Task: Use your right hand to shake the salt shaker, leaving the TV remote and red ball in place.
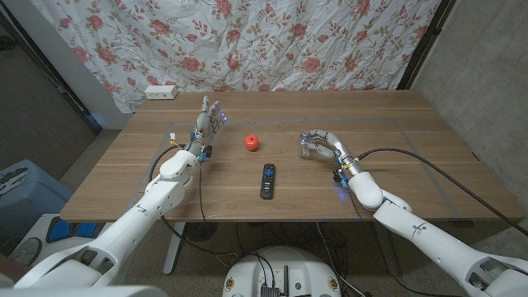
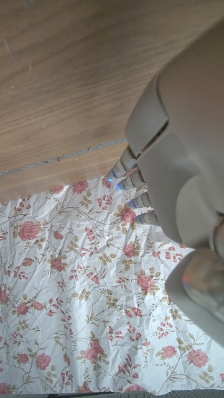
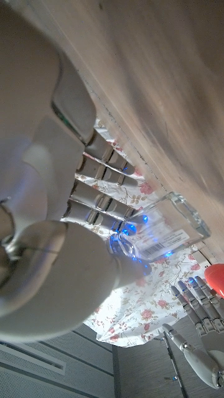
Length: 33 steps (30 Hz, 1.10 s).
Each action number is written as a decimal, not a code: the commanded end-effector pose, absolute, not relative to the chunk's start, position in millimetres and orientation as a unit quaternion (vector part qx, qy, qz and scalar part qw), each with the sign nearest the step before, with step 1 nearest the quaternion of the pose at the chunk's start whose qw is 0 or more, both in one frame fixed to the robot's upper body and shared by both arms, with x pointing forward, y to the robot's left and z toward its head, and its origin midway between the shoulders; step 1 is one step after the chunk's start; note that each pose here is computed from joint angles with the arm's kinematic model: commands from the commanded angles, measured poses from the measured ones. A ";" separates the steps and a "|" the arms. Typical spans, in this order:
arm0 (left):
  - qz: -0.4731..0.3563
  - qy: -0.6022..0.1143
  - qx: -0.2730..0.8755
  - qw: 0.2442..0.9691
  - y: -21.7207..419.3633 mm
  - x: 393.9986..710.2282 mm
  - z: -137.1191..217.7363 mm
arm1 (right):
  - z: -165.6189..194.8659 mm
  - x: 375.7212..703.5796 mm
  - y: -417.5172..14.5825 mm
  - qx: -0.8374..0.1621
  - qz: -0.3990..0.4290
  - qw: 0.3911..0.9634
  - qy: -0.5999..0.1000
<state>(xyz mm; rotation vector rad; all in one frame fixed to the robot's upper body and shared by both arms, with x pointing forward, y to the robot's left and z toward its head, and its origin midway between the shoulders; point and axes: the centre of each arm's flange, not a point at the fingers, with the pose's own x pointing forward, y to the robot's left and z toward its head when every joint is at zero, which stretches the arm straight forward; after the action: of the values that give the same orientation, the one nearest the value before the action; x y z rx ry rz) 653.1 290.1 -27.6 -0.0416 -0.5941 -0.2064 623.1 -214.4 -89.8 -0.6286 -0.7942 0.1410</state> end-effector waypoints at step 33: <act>-0.102 -0.292 -0.020 0.951 289.9 653.2 -27.6 | -29.0 606.1 -239.7 -0.367 0.020 0.838 -0.403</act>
<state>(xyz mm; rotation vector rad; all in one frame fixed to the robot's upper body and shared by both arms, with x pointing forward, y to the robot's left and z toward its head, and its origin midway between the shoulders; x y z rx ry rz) 653.2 289.9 -27.6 -0.0417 -0.5941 -0.2068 612.1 -233.9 -45.0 -0.7132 -0.8260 0.0580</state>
